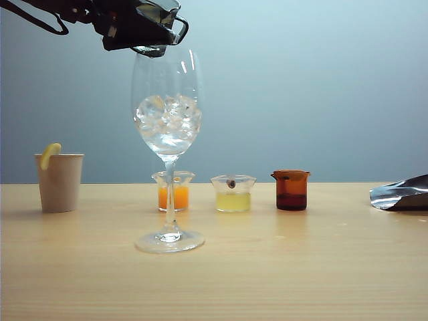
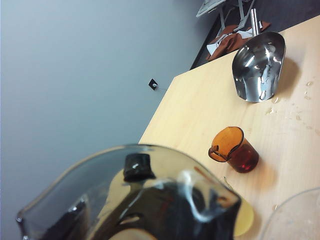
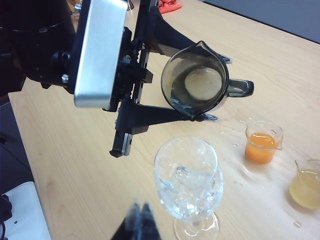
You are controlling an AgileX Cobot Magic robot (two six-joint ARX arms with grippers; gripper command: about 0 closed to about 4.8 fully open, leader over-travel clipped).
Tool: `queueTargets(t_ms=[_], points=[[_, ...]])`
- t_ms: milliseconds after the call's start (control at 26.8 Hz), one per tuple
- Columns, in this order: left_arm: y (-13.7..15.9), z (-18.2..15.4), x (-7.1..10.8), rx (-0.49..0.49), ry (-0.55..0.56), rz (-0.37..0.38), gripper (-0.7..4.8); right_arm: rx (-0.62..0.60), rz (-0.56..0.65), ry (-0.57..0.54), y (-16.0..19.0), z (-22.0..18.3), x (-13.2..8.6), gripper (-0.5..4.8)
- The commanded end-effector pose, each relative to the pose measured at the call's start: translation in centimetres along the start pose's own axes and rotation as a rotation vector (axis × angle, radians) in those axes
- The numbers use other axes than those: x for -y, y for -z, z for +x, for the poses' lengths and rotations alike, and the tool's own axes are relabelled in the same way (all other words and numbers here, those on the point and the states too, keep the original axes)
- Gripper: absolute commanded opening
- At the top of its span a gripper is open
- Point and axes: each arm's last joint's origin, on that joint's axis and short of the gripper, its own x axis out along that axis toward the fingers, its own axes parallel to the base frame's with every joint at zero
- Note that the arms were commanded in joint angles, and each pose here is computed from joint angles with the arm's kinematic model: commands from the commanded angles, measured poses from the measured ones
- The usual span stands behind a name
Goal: Pick up the first measuring cup from the left, pour the coconut rum inside into the goblet, and finally put the measuring cup back in its original place.
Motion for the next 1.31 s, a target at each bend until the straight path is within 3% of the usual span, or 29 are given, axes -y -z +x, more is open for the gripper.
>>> queueTargets(t_ms=[37,747,1307], points=[[-0.59,-0.2,-0.34,0.033,-0.022,0.073,1.73,0.022,-0.004,0.001,-0.33,-0.2,-0.05,-0.09],[-0.78,-0.16,-0.01,0.028,-0.004,0.196,1.73,0.021,-0.004,0.001,-0.32,-0.2,-0.04,-0.09],[-0.65,-0.16,0.12,0.015,0.007,0.242,1.73,0.02,-0.004,0.0,-0.31,-0.19,-0.04,-0.09]])
